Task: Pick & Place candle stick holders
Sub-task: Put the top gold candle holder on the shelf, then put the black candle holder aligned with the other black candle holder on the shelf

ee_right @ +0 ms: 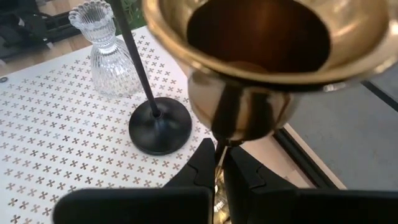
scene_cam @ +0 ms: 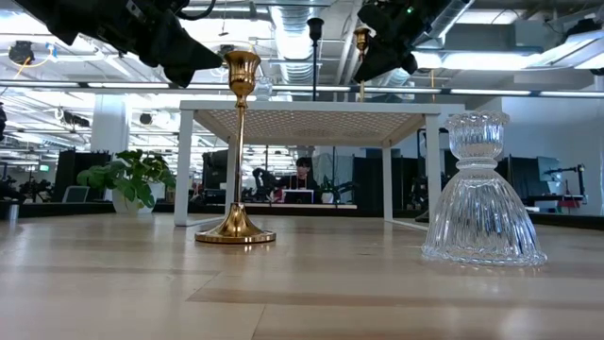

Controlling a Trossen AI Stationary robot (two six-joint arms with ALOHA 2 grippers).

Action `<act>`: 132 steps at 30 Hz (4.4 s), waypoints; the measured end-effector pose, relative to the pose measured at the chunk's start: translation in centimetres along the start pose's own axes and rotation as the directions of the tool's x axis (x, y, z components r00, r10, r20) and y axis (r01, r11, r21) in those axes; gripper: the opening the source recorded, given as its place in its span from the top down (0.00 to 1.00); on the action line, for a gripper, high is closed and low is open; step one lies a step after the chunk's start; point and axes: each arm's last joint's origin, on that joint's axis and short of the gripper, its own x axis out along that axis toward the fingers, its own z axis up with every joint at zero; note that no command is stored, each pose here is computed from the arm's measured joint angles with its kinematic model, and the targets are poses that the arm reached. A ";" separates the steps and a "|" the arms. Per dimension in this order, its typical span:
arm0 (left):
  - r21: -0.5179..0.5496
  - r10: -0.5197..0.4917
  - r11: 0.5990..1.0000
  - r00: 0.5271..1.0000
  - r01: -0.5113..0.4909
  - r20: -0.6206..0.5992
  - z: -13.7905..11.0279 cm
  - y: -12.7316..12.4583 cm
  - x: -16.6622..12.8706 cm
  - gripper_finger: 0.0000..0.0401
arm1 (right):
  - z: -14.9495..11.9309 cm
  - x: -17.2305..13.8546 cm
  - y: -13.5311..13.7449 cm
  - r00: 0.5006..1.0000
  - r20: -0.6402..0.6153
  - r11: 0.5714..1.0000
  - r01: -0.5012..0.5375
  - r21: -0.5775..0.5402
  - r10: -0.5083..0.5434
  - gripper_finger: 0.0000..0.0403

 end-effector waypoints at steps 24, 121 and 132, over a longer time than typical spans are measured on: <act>0.000 0.000 1.000 1.000 0.000 0.000 0.0 0.0 0.0 0.98 | -1.2 -3.0 -0.4 0.997 -0.082 1.000 -0.003 -0.017 0.002 0.64; 0.000 0.000 1.000 1.000 0.000 0.000 0.0 0.0 0.0 0.98 | -23.8 2.7 4.2 0.870 0.066 0.865 0.474 0.166 -0.489 0.59; 0.000 0.000 1.000 1.000 0.000 0.000 0.0 0.0 0.0 0.98 | -21.9 4.6 2.1 0.819 0.101 0.820 0.543 0.179 -0.564 0.65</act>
